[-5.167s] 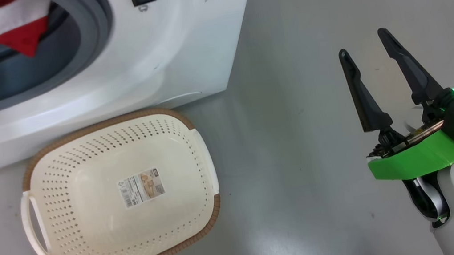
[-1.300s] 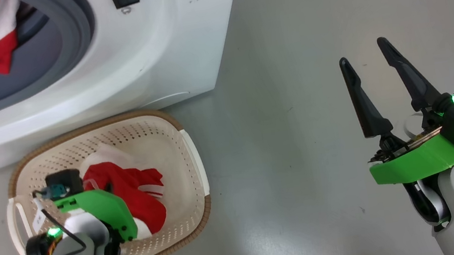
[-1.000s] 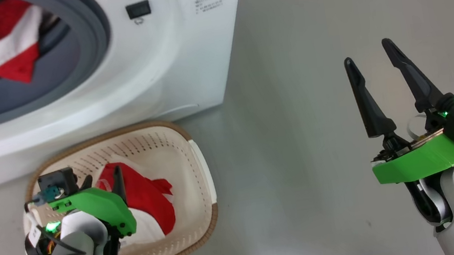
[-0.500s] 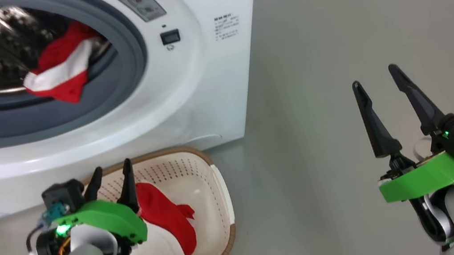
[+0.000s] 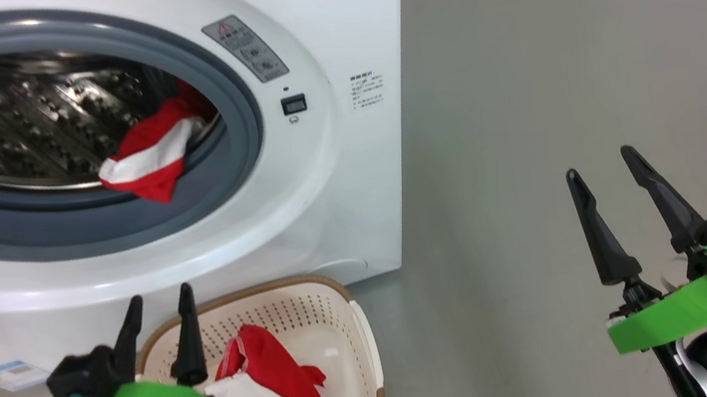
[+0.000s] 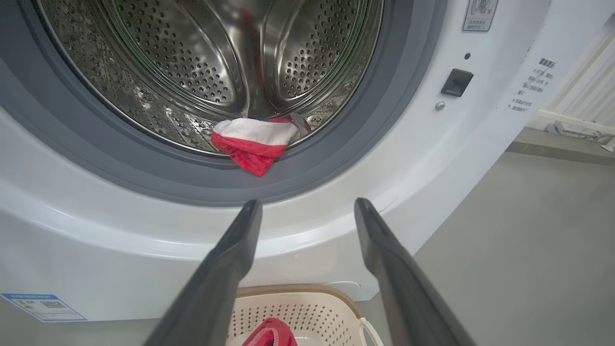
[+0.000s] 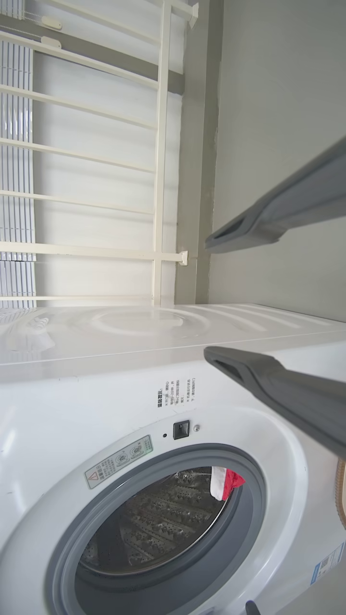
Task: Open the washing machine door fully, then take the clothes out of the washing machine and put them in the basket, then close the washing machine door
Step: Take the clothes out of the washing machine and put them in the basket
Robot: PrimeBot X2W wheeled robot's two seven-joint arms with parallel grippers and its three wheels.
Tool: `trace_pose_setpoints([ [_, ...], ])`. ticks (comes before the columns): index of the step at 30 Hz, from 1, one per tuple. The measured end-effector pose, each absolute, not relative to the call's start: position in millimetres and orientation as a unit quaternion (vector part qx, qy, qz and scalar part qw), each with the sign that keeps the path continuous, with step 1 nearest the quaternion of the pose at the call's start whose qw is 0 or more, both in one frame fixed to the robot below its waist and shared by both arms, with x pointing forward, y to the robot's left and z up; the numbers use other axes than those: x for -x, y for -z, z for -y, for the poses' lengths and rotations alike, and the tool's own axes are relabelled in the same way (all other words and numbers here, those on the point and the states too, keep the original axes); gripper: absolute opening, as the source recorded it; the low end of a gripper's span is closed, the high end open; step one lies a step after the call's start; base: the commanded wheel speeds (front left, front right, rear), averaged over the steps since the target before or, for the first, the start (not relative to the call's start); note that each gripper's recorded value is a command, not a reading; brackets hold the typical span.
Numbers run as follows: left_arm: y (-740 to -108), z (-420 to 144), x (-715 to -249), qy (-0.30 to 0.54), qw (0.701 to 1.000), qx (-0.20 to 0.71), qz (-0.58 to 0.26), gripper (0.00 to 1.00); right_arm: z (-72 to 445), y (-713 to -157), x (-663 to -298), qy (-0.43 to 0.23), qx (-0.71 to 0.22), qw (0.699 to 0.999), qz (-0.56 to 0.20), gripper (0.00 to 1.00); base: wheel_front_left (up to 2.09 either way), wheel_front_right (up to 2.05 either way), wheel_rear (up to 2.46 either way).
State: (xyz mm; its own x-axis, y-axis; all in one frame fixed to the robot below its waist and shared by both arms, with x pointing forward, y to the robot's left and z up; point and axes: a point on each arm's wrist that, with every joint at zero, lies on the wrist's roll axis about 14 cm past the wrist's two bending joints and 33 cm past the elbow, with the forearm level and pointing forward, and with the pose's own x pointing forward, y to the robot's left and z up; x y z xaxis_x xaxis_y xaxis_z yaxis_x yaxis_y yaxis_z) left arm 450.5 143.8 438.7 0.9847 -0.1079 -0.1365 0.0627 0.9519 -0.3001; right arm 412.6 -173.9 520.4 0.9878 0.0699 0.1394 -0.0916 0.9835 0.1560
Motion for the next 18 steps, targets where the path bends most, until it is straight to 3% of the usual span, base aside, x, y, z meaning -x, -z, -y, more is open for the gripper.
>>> trace_pose_setpoints([
  [18,-499,-166,-395,0.035,0.993,0.113,0.022,1.0,188,-539,-362,-0.02,-0.073,0.993,0.092,1.0,0.0,0.0,0.0],
])
